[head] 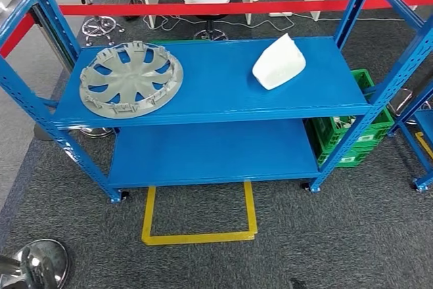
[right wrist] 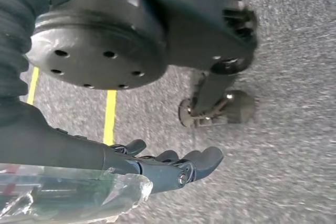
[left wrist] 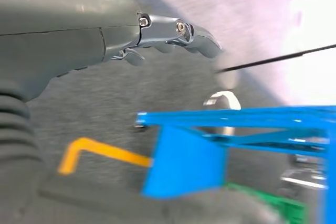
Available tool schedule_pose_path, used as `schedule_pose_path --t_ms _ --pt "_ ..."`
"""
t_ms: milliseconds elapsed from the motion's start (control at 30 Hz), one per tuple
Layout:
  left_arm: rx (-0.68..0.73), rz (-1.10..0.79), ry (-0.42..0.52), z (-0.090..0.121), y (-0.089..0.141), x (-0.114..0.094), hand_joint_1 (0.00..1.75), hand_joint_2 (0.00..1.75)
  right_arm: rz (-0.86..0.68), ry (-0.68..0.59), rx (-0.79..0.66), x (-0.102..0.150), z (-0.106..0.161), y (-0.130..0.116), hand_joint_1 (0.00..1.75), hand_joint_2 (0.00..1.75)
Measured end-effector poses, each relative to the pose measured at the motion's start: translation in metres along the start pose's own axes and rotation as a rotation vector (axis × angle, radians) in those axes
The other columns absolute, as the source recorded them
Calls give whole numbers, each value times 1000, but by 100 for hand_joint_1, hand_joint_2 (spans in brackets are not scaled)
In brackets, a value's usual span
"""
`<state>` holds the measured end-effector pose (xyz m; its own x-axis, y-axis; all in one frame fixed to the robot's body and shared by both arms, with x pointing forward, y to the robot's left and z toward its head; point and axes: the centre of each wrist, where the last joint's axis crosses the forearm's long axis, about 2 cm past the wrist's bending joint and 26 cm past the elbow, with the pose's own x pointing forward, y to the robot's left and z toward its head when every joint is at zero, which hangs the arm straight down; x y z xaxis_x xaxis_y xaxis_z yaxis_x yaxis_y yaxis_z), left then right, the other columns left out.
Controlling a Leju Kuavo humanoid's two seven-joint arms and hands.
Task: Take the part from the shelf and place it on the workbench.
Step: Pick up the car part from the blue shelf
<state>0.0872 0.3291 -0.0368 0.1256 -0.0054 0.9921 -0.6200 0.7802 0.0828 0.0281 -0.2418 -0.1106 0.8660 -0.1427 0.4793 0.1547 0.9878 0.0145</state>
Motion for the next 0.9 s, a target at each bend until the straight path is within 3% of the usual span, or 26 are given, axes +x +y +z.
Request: schedule_pose_path --t_ms 300,633,900 --pt "34 -26 -251 -21 15 54 0 175 76 17 31 -1 1 10 0 175" --pt "73 -46 -345 -22 28 78 0 175 117 28 46 -1 2 14 0 175" --pt "96 -64 -368 -19 32 85 0 175 141 33 53 0 2 15 0 175"
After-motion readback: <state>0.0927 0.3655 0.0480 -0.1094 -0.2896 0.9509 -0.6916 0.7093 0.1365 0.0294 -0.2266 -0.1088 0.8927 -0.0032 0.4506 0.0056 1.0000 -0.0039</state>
